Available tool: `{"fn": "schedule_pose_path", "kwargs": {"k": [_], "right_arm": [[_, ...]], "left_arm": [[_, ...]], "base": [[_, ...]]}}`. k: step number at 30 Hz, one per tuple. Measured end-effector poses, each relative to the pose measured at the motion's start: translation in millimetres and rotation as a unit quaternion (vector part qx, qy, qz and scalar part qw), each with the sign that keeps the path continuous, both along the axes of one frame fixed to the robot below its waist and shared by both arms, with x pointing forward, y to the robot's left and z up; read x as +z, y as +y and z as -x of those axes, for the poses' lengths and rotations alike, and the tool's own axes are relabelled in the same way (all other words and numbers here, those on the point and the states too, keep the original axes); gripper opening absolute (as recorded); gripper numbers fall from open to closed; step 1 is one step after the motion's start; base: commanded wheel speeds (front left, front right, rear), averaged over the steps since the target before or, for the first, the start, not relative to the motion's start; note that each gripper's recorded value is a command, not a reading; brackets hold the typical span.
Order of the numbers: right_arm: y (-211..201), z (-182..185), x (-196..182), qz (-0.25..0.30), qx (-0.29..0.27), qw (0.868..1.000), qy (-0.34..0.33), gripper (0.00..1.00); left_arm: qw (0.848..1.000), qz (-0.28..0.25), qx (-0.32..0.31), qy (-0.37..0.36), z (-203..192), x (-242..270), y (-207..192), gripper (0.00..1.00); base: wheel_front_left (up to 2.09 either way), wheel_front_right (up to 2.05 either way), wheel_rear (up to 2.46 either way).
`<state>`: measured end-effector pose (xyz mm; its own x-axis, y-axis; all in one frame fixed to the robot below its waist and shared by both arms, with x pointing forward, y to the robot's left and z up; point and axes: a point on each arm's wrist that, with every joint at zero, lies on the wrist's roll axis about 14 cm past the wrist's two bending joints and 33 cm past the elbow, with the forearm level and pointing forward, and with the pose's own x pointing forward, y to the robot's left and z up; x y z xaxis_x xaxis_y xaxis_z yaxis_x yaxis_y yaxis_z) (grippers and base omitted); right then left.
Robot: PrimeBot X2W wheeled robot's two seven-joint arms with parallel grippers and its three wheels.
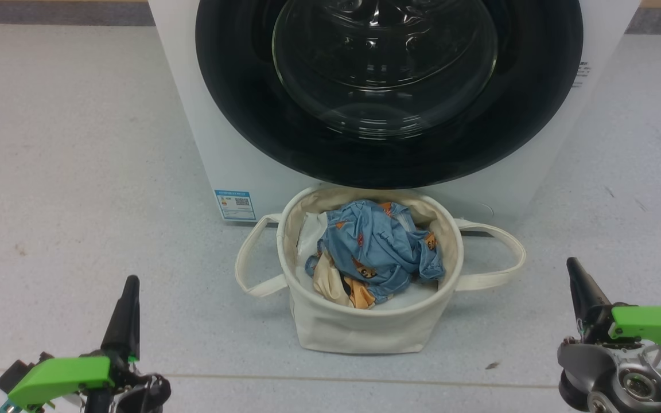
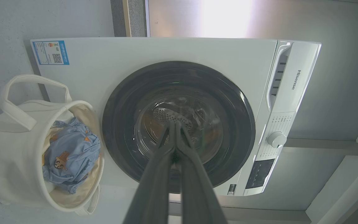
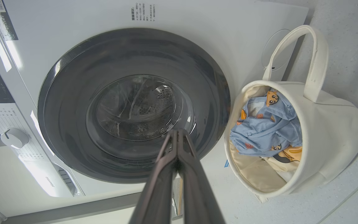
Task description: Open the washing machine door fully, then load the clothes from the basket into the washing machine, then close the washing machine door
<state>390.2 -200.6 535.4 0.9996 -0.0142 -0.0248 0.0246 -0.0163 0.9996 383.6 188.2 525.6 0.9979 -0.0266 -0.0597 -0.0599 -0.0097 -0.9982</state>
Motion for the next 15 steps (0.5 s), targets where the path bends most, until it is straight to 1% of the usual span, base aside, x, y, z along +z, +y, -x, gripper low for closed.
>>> {"fn": "schedule_pose_path", "kwargs": {"k": [15], "right_arm": [[0.0,0.0,0.0,0.0,0.0,1.0,0.0,0.0]], "left_arm": [[1.0,0.0,0.0,0.0,0.0,0.0,-0.1,0.0]], "base": [[0.0,0.0,0.0]]}}
